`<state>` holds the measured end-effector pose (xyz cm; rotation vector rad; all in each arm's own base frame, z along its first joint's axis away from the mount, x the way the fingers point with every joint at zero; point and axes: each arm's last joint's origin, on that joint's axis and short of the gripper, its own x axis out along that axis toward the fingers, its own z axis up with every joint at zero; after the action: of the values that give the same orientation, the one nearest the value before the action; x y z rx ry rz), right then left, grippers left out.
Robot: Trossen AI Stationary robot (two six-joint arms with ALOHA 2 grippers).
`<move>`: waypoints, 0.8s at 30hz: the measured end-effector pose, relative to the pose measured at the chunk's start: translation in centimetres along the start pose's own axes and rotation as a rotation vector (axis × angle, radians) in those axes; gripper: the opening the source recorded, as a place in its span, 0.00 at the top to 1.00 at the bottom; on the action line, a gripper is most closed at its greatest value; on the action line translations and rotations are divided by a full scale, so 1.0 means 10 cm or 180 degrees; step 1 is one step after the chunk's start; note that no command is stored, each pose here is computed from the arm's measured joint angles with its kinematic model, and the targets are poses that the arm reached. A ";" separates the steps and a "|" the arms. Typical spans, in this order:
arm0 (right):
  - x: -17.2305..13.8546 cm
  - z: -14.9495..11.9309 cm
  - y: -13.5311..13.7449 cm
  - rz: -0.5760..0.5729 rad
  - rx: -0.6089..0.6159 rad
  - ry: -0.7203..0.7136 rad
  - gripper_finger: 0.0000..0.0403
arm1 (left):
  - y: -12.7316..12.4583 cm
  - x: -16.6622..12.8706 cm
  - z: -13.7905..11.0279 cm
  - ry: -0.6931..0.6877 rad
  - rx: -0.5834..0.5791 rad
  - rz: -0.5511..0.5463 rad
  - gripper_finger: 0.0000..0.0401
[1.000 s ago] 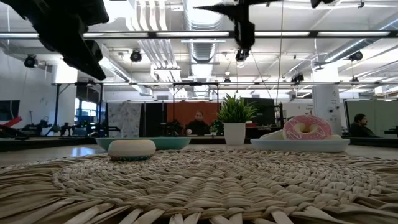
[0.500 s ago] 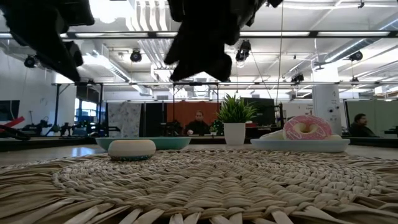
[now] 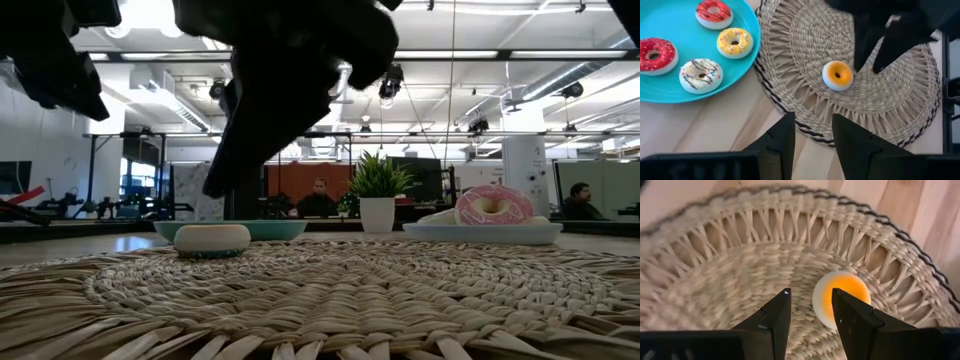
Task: Pick & Place donuts
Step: Put the small blue doughnut on the green plate
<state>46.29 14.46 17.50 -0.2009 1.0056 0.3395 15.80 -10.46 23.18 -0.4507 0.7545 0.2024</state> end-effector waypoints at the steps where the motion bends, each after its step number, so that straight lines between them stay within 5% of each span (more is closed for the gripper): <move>1: 0.03 0.00 0.00 0.0001 -0.0037 0.0055 0.67 | -0.01 0.00 -0.01 -0.0025 -0.0016 0.0005 0.74; 24: 0.12 0.04 -0.03 -0.0172 -0.0083 0.0321 0.67 | -0.01 -0.02 -0.01 -0.0244 -0.0080 0.0123 0.74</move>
<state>47.33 14.59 16.67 -0.2705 1.0934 0.2957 15.64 -10.60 23.28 -0.4501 0.6864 0.2642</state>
